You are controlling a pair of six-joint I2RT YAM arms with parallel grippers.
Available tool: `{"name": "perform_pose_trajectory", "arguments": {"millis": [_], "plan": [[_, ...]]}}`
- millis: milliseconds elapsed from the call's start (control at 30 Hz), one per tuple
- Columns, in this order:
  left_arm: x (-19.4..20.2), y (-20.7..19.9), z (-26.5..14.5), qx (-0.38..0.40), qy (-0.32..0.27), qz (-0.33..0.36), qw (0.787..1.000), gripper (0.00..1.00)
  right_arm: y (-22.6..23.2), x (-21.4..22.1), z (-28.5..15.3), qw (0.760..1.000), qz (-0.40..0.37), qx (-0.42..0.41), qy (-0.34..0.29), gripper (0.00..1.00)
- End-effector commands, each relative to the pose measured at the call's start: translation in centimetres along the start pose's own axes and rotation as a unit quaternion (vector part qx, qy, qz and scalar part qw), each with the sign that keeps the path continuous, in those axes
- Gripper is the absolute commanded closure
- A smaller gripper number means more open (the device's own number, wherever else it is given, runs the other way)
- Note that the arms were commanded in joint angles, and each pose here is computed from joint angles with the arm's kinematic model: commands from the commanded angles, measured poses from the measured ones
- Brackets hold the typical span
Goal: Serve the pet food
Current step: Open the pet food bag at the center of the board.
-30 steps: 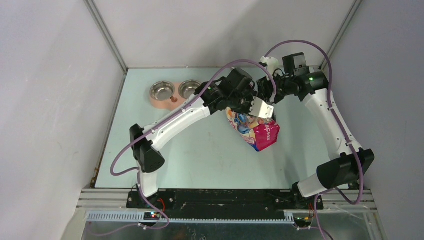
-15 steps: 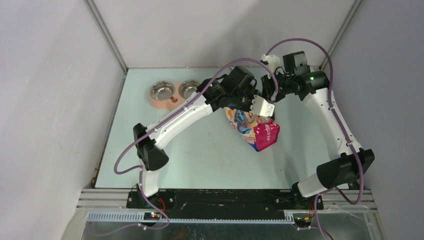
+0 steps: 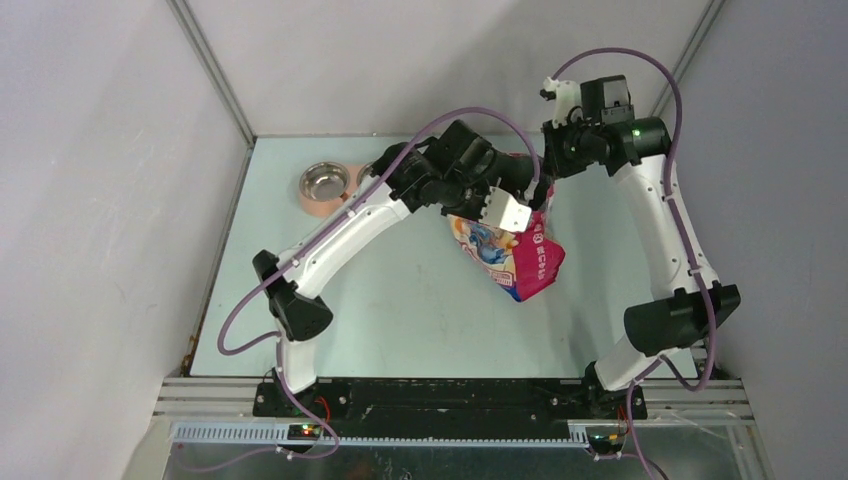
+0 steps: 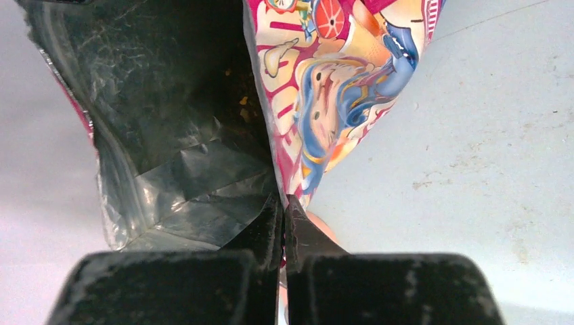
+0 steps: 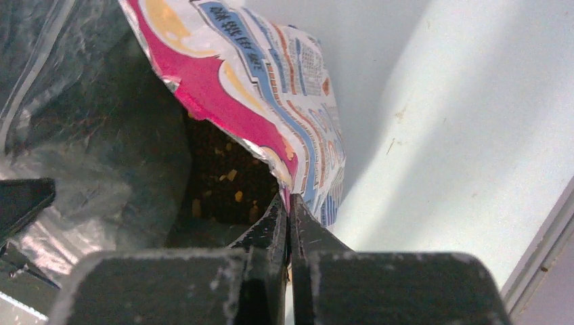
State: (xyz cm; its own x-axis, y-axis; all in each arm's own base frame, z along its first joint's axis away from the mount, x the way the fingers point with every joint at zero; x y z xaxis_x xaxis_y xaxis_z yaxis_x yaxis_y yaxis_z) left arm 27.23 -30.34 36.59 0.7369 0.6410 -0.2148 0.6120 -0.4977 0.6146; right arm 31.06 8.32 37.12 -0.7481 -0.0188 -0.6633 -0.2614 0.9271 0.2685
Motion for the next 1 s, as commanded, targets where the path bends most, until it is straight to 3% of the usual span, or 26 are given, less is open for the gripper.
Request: {"name": "perform_pose_trajectory", "arguments": {"millis": [0, 200, 433, 567, 600, 667, 700, 767, 833, 967], "plan": [[-1.0, 2.0, -6.6, -0.099, -0.047, 0.008, 0.994, 1.0, 0.7, -5.0, -3.2, 0.989, -0.012, -0.012, -0.149, 1.0], [-0.8, 3.3, -7.6, -0.154, -0.067, -0.017, 0.986, 1.0, 1.2, -6.0, -3.4, 0.986, -0.021, -0.037, -0.161, 1.0], [-1.2, 4.4, -7.9, -0.195, -0.091, -0.047, 0.975, 1.0, 2.0, -8.1, -6.2, 0.969, -0.045, -0.058, -0.236, 1.0], [-1.2, 4.9, -8.0, -0.208, -0.088, -0.051, 0.973, 1.0, 2.2, -8.5, -6.9, 0.97, -0.036, -0.085, -0.226, 1.0], [-1.3, 4.8, -7.8, -0.204, -0.089, -0.052, 0.973, 0.97, 2.2, -8.2, -6.6, 0.973, -0.03, -0.092, -0.211, 1.0], [-1.7, 4.5, -7.6, -0.189, -0.103, -0.046, 0.975, 0.72, 2.1, -7.5, -5.8, 0.976, -0.023, -0.101, -0.19, 1.0], [-2.0, 4.4, -7.5, -0.181, -0.117, -0.042, 0.976, 0.52, 2.1, -7.3, -5.6, 0.977, -0.022, -0.105, -0.185, 1.0], [-2.6, 4.2, -6.9, -0.166, -0.131, -0.038, 0.977, 0.29, 1.8, -6.6, -4.8, 0.978, -0.017, -0.108, -0.176, 1.0], [-3.3, 4.2, -5.9, -0.153, -0.138, -0.037, 0.978, 0.2, 1.7, -6.1, -4.3, 0.979, -0.014, -0.11, -0.169, 1.0], [-4.7, 4.2, -4.0, -0.138, -0.145, -0.036, 0.979, 0.16, 1.5, -5.7, -3.7, 0.981, -0.009, -0.111, -0.157, 1.0]]}}
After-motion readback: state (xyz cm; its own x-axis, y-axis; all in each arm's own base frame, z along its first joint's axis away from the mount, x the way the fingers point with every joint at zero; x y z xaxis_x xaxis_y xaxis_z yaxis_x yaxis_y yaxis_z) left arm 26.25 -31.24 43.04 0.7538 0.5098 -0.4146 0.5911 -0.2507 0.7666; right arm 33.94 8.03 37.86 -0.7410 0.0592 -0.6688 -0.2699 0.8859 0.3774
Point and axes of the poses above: each gripper's point midway between its finger pads, its own z axis out along the fingers, its own y axis along the line the jaws close on, x = y × z, the point moved 10 cm from there along -z, back along the fingers, and after that the axes turned 15 degrees about z, right-handed, at the moved point
